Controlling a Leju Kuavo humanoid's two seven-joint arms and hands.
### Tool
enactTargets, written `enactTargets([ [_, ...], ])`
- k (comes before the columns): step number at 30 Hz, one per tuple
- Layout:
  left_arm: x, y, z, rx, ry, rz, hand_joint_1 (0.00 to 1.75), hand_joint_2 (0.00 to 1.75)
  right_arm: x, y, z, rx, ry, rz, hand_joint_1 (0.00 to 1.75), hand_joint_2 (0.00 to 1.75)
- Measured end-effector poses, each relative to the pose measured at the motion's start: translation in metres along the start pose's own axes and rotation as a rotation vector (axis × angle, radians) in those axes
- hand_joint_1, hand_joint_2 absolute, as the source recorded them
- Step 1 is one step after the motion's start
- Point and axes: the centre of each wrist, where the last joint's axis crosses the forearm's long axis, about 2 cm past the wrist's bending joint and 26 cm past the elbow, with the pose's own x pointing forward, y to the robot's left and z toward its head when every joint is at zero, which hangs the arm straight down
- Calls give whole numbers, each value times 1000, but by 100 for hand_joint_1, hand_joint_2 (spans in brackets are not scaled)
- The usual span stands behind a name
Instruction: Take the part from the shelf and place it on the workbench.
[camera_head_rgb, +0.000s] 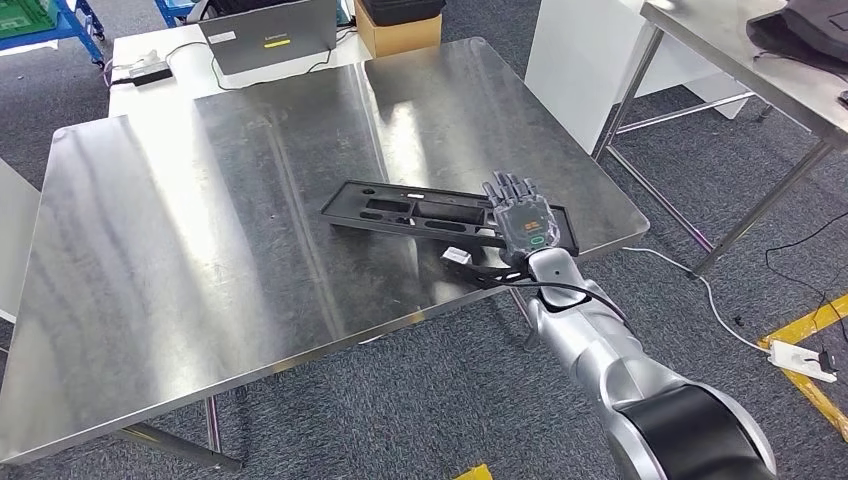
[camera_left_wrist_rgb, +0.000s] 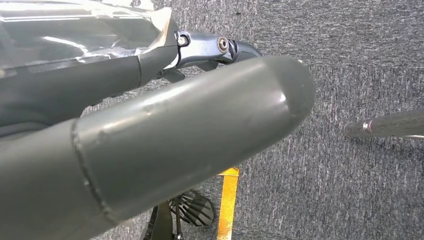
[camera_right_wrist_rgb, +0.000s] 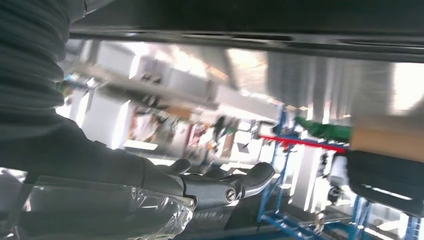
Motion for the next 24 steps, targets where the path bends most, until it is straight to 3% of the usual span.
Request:
enactTargets([
  [8, 0, 0, 0, -12, -1, -3, 0, 0, 34, -6, -5, -14, -117, -262, 0, 175],
  [24, 0, 0, 0, -3, 3, 7, 0, 0, 69, -17, -10, 2, -220, -498, 0, 175],
])
